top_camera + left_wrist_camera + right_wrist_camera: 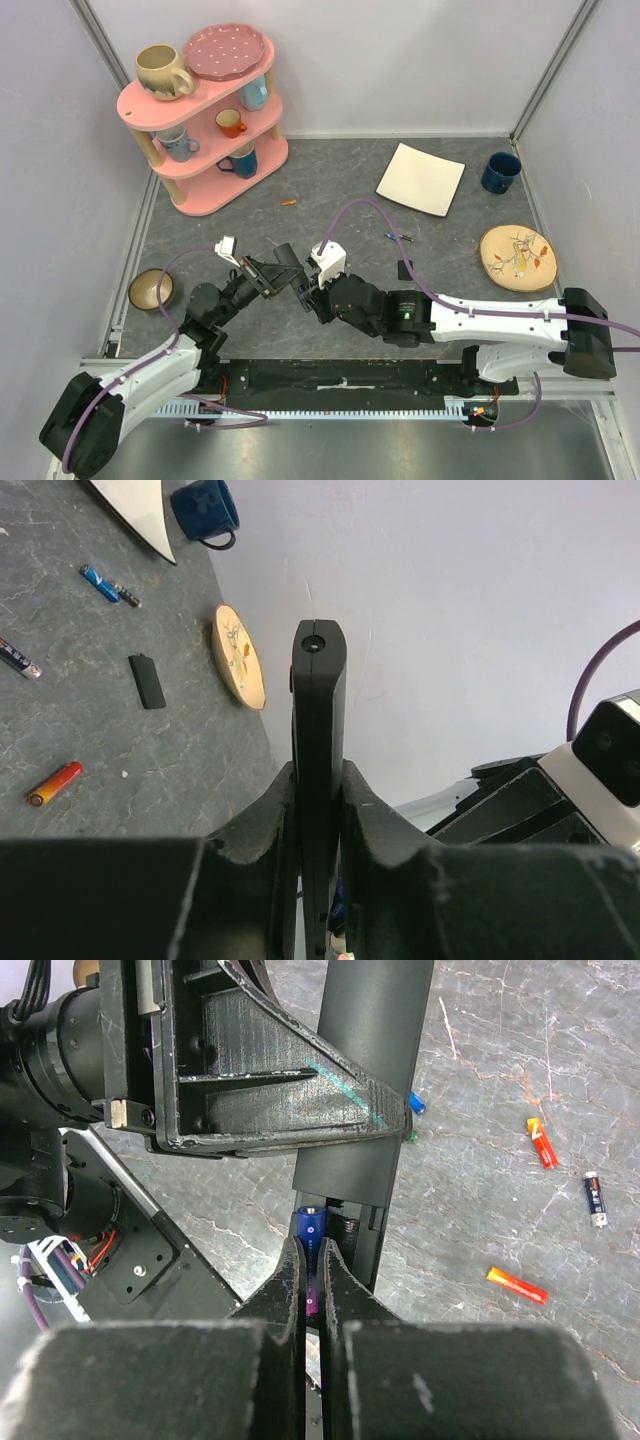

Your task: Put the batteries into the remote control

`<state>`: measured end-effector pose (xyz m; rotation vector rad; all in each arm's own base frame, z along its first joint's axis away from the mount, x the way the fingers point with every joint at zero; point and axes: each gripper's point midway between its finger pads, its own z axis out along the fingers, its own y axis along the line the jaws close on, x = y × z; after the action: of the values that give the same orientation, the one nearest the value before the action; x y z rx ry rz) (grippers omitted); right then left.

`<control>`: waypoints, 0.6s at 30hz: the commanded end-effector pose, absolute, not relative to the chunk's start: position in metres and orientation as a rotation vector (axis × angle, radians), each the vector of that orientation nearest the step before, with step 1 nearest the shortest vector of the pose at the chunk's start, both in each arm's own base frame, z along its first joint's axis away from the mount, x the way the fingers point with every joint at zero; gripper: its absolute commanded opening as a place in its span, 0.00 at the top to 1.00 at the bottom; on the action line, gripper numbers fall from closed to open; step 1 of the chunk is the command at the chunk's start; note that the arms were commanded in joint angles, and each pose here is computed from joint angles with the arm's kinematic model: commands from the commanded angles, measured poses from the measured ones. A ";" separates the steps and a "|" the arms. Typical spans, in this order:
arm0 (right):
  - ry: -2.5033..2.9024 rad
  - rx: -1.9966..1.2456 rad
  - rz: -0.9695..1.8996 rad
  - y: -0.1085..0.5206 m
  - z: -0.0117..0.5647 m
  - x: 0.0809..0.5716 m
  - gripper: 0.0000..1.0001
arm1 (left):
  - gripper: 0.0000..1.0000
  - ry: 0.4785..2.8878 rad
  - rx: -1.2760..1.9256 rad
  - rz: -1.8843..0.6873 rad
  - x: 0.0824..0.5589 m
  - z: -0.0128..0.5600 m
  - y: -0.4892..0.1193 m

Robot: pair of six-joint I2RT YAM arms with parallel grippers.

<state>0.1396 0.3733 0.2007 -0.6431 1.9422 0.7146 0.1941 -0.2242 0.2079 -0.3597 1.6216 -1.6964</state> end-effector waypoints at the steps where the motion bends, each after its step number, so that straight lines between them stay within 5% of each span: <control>1: 1.980 -0.648 0.756 0.377 0.204 0.129 1.00 | 0.98 1.663 -0.381 -1.669 0.183 0.174 -0.216; 18: 2.066 -0.638 0.745 0.380 0.181 0.124 1.00 | 0.98 1.598 -0.423 -1.609 0.189 0.181 -0.204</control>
<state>0.1343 0.3784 0.1955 -0.5974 2.0000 0.7584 0.1884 -0.2166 0.2071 -0.3657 1.6174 -1.6621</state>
